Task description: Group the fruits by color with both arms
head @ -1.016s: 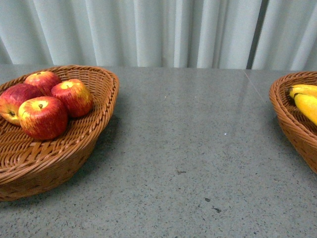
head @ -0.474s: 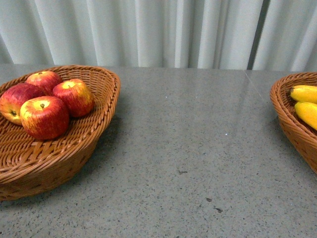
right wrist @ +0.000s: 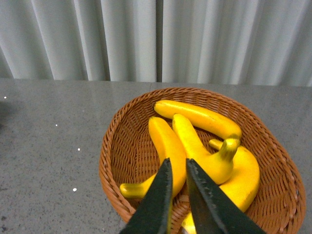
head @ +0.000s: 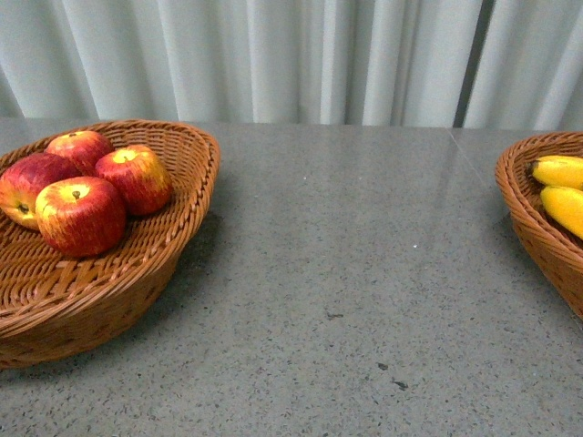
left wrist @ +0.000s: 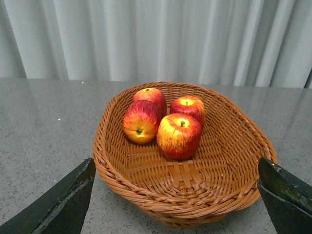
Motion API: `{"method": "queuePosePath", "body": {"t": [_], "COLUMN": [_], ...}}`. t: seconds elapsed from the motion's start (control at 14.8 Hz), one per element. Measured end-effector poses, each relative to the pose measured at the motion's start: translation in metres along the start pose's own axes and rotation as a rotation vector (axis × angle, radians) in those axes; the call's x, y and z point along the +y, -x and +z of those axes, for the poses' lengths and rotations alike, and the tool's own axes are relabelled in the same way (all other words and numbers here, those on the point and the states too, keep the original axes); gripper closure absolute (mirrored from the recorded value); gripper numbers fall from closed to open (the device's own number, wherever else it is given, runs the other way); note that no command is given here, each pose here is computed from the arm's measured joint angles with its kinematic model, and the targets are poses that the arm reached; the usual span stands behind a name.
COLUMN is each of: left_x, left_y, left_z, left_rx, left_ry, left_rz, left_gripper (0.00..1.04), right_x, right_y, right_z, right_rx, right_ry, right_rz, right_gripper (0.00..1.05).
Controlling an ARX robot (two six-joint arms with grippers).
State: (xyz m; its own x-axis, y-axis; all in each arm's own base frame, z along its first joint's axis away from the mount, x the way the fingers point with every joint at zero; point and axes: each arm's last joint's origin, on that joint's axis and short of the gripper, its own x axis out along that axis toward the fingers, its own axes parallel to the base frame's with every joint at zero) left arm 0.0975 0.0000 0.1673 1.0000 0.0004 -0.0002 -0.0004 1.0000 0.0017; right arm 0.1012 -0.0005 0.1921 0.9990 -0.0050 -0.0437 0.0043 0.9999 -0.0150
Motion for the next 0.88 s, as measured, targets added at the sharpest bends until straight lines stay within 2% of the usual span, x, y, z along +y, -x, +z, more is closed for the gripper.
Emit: {"method": "queuePosePath", "body": {"t": [0.07, 0.27, 0.54, 0.68, 0.75, 0.88], "left_x": [0.0, 0.0, 0.0, 0.0, 0.0, 0.0], "left_y": [0.0, 0.0, 0.0, 0.0, 0.0, 0.0], "left_z": [0.0, 0.0, 0.0, 0.0, 0.0, 0.0], "left_rx": [-0.001, -0.001, 0.0, -0.001, -0.001, -0.001], "left_ry": [0.0, 0.0, 0.0, 0.0, 0.0, 0.0], "left_rz": [0.0, -0.001, 0.0, 0.0, -0.001, 0.0], "left_gripper": [0.07, 0.07, 0.07, 0.07, 0.07, 0.07], "right_x": [0.0, 0.0, 0.0, 0.0, 0.0, 0.0], "right_y": [0.003, 0.003, 0.003, 0.003, 0.003, 0.003], "right_z": [-0.008, -0.007, -0.026, -0.025, -0.025, -0.025], "right_rx": [-0.02, -0.045, -0.039, -0.047, -0.048, -0.048], "right_ry": [-0.001, -0.002, -0.004, -0.005, -0.005, -0.005], "right_rz": [-0.001, -0.002, -0.001, -0.001, -0.001, -0.001], "right_gripper": [1.03, 1.03, 1.03, 1.03, 0.99, 0.73]}}
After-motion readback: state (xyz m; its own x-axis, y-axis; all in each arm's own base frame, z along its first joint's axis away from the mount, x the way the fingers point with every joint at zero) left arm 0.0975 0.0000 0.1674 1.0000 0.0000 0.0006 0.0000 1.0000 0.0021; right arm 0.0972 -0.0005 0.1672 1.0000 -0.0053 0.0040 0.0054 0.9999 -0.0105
